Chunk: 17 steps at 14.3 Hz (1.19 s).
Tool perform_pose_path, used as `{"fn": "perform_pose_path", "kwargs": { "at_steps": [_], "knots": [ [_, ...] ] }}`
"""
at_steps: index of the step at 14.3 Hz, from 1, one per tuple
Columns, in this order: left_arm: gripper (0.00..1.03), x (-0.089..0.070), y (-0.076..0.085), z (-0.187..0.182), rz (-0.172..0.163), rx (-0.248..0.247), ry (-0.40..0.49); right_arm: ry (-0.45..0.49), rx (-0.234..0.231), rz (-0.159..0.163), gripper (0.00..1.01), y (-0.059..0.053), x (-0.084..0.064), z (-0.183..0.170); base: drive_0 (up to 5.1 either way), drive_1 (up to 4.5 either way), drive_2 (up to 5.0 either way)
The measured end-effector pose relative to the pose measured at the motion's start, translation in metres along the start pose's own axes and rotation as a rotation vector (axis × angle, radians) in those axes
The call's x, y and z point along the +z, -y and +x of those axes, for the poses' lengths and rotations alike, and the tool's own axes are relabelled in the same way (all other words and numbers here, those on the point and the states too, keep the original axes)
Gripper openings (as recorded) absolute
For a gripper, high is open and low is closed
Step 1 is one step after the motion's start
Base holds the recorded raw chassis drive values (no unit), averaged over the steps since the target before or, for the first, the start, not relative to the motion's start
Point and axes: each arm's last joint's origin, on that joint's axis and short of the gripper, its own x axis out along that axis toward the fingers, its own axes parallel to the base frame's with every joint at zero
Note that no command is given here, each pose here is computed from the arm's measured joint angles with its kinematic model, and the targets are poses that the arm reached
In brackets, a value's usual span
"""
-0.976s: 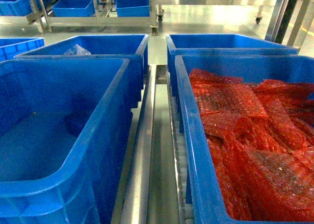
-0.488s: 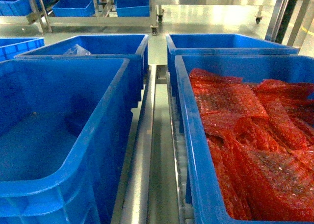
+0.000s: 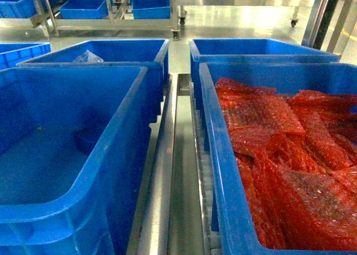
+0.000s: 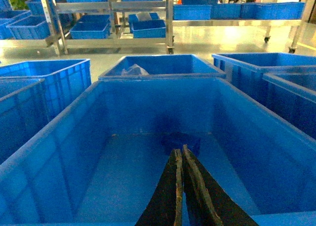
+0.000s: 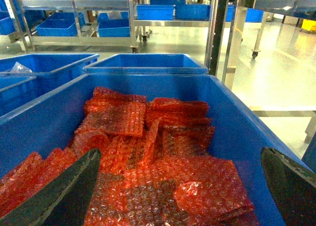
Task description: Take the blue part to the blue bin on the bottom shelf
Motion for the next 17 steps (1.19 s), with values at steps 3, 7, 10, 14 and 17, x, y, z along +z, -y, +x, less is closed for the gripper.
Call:
{"fn": "perform_pose_path", "kwargs": {
  "at_steps": [3,7,10,14,17],
  "knots": [
    [0.23,0.0001,0.0000,0.0000,0.000,0.000,0.001,0.000,0.000,0.000,0.98,0.0000,0.0000,0.0000,0.0,0.00,0.0],
    [0.74,0.0001,0.0000,0.0000,0.000,0.000,0.001,0.000,0.000,0.000,0.98,0.0000,0.0000,0.0000,0.0,0.00,0.0],
    [1.00,0.0001,0.0000,0.0000,0.001,0.000,0.001,0.000,0.000,0.000,0.98,0.0000,0.0000,0.0000,0.0,0.00,0.0],
    [0.97,0.0001,0.0000,0.0000,0.000,0.000,0.001,0.000,0.000,0.000,0.98,0.0000,0.0000,0.0000,0.0,0.00,0.0],
    [0.98,0.0001,0.0000,0.0000,0.000,0.000,0.001,0.000,0.000,0.000,0.98,0.0000,0.0000,0.0000,0.0,0.00,0.0]
  ]
}}
